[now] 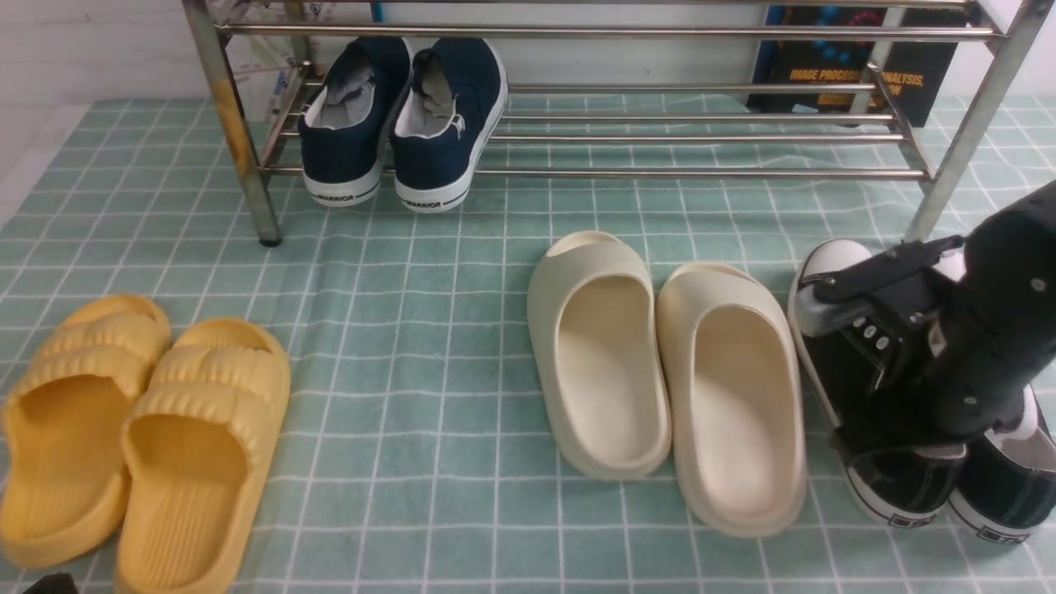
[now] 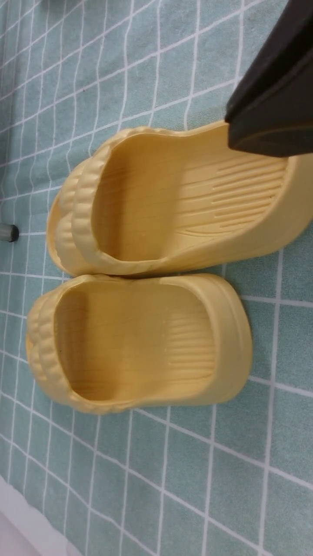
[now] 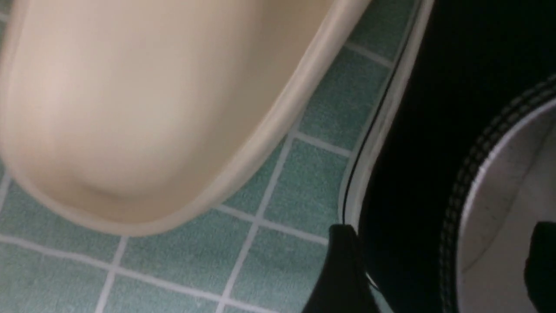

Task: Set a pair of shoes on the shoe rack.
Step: Use the right arm to grab the shoe closest to it, then use the right arm to put a shoe into the shoe rack

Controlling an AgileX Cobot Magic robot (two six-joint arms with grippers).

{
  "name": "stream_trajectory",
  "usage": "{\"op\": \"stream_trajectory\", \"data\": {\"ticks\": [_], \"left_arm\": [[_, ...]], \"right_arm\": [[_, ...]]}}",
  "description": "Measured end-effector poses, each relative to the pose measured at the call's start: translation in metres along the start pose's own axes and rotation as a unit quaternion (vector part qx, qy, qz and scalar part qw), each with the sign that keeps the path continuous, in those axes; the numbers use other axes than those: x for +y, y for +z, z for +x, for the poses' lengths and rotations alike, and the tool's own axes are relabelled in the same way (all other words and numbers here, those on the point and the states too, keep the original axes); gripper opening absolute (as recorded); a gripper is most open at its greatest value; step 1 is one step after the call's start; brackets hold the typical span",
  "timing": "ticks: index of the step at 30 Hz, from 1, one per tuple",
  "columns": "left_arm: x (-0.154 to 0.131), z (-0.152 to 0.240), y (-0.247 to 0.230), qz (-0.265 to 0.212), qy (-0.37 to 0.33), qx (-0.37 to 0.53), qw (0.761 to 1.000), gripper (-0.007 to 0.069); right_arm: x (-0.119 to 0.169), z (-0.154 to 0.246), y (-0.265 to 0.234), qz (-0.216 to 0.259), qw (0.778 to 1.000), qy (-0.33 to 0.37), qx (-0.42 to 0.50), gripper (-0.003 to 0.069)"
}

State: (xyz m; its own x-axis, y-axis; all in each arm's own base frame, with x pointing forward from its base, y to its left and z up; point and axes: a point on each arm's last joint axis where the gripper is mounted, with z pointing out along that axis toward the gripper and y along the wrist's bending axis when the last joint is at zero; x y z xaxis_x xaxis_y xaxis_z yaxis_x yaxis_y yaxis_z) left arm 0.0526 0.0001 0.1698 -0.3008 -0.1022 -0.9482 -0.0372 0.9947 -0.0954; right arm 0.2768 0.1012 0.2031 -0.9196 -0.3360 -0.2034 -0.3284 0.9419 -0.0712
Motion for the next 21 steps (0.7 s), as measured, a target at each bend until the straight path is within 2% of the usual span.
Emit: {"op": "stream_trajectory", "data": {"ticks": [1,2,8,10,14,17,21], "left_arm": [[0.0,0.0,0.0,0.0,0.0,0.0,1.0,0.001],[0.0,0.0,0.0,0.0,0.0,0.0,1.0,0.001],[0.0,0.0,0.0,0.0,0.0,0.0,1.0,0.0018],[0.0,0.0,0.0,0.0,0.0,0.0,1.0,0.0018],[0.0,0.0,0.0,0.0,0.0,0.0,1.0,0.0022],[0.0,0.0,0.0,0.0,0.0,0.0,1.0,0.0027],[0.0,0.0,0.0,0.0,0.0,0.0,1.0,0.0029]], "right_arm": [[0.0,0.0,0.002,0.0,1.0,0.0,0.003,0.0501],[0.001,-0.001,0.007,-0.001,1.0,0.0,0.009,0.0416],[0.003,-0.003,0.003,-0.011,1.0,0.009,0.008,0.0043],[0.003,-0.005,-0.004,-0.013,1.0,0.012,0.011,0.0021],[0.003,-0.008,-0.029,-0.019,1.0,0.019,0.007,0.0022],[0.0,-0.016,-0.066,-0.021,0.999,0.023,-0.025,0.0022],[0.0,-0.028,-0.089,-0.031,0.998,0.008,-0.056,0.0022]]}}
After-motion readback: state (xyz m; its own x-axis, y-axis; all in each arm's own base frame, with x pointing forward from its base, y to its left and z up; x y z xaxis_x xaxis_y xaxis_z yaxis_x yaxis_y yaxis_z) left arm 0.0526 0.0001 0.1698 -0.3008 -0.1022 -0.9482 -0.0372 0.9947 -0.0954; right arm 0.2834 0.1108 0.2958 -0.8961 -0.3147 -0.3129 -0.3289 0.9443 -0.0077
